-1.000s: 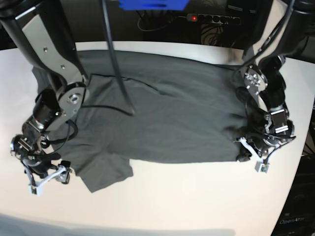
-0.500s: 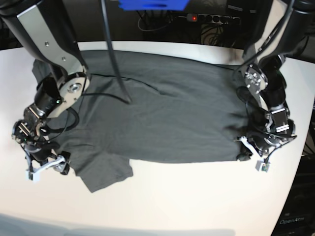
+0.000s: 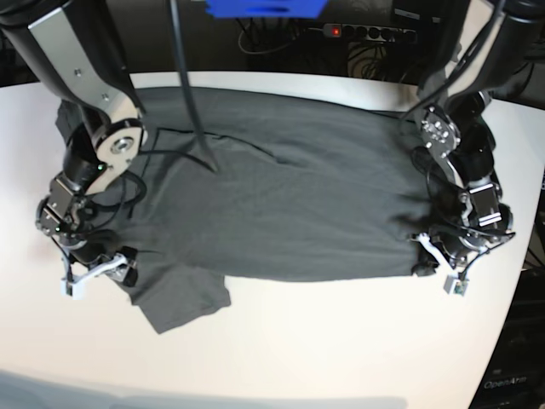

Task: Fold the T-shirt properly
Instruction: 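Close the right gripper on the shirt's side edge near the hem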

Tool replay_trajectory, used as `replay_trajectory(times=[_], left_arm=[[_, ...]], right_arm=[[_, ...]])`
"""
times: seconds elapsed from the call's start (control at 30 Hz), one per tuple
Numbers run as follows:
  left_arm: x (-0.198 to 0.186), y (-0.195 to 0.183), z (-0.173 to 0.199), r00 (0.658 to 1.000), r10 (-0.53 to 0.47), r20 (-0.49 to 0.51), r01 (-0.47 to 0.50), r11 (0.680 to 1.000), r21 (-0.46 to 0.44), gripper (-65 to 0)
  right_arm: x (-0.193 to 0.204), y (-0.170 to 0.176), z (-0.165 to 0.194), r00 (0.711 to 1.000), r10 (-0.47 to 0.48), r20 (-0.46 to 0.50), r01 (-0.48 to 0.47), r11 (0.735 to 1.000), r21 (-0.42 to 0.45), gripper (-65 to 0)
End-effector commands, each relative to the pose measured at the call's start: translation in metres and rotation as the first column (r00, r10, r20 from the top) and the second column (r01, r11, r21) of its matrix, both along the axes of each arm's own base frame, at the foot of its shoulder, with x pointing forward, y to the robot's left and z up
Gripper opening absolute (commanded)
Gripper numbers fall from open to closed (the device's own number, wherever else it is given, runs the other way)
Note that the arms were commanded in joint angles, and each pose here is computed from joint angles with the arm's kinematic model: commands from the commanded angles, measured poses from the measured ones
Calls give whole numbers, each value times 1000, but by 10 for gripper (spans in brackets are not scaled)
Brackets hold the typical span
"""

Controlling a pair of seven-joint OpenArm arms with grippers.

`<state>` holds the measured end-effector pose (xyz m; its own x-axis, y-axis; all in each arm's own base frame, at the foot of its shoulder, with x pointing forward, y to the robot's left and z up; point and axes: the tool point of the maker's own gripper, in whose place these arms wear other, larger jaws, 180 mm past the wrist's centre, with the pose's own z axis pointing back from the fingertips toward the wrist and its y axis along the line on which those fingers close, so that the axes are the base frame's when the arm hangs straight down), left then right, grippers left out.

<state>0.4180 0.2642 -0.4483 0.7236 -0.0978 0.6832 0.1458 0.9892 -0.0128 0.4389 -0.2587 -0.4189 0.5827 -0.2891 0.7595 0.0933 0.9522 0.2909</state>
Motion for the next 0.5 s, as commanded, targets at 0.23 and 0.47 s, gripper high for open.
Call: replay_trajectory(times=[0.23,0.47], left_arm=[[-49,19,-37,966,-9,-257,41,992,120,-579],[-49,19,-37,966,-9,-257,41,992,120,-579]], right_arm=[[14,-2,16,998,5,55,-5,1000,4,-142],[13,-2,14,999,6,51,-6,1000,5,-142]])
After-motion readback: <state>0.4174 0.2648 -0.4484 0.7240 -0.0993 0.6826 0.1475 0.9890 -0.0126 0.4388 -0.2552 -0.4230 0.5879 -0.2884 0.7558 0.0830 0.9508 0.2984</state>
